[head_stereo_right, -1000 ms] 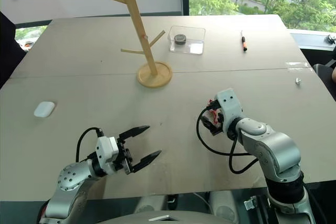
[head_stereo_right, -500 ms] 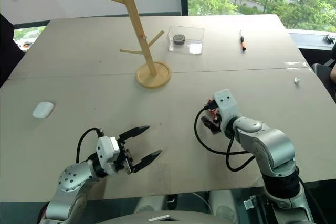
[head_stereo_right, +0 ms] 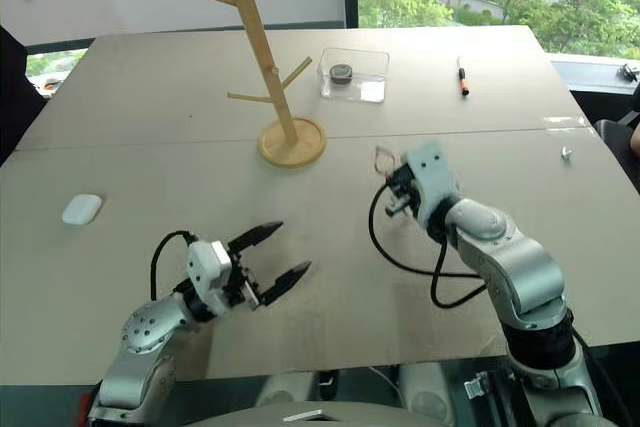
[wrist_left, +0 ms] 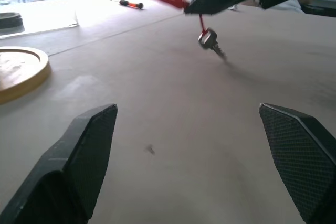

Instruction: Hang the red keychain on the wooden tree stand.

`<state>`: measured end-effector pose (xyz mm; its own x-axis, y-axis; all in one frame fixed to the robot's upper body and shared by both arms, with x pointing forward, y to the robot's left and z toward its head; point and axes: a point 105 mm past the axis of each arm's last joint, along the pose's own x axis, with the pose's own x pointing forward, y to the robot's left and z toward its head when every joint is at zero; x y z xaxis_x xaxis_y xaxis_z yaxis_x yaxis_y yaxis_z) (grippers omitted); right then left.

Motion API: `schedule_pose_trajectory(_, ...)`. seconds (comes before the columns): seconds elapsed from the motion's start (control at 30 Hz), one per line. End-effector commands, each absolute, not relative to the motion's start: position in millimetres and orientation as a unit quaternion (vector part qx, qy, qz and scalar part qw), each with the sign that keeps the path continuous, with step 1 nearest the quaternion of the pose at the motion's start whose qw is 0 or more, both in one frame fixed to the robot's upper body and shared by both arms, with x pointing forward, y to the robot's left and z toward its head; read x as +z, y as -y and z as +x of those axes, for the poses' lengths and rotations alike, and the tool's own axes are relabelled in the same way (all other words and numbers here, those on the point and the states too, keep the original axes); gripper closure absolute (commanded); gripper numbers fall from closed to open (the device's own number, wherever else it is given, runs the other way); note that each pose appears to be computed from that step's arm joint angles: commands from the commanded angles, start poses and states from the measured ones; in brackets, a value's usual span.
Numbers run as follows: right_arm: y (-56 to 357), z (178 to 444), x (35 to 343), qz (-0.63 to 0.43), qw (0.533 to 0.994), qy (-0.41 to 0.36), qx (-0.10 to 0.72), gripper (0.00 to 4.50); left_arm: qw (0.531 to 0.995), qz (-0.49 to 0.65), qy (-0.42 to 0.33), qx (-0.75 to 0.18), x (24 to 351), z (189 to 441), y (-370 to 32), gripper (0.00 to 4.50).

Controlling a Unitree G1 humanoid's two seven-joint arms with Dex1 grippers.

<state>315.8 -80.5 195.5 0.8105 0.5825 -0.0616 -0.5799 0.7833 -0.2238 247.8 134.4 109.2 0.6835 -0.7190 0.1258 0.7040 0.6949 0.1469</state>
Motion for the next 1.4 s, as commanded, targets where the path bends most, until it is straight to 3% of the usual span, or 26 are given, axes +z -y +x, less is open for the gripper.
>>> schedule_pose_trajectory(0.03,64,312,236,-0.159,0.921,0.128,0.332,4.38,0.938,0.032,0.13,-0.321,146,267,-140,0.0)
schedule_pose_trajectory(0.17,33,313,273,-0.155,0.889,0.236,0.36,4.38,0.959,-0.003,0.17,-0.225,198,297,-138,0.0)
schedule_pose_trajectory(0.4,8,323,278,-0.16,0.867,0.266,0.389,4.38,0.977,-0.036,0.153,-0.142,220,309,-142,0.0)
schedule_pose_trajectory(0.87,-27,339,262,-0.154,0.856,0.247,0.427,4.38,0.986,-0.036,0.118,-0.113,212,307,-146,0.0)
schedule_pose_trajectory(1.4,-35,384,253,-0.11,0.886,0.221,0.392,4.38,0.985,-0.038,0.12,-0.116,214,305,-142,0.0)
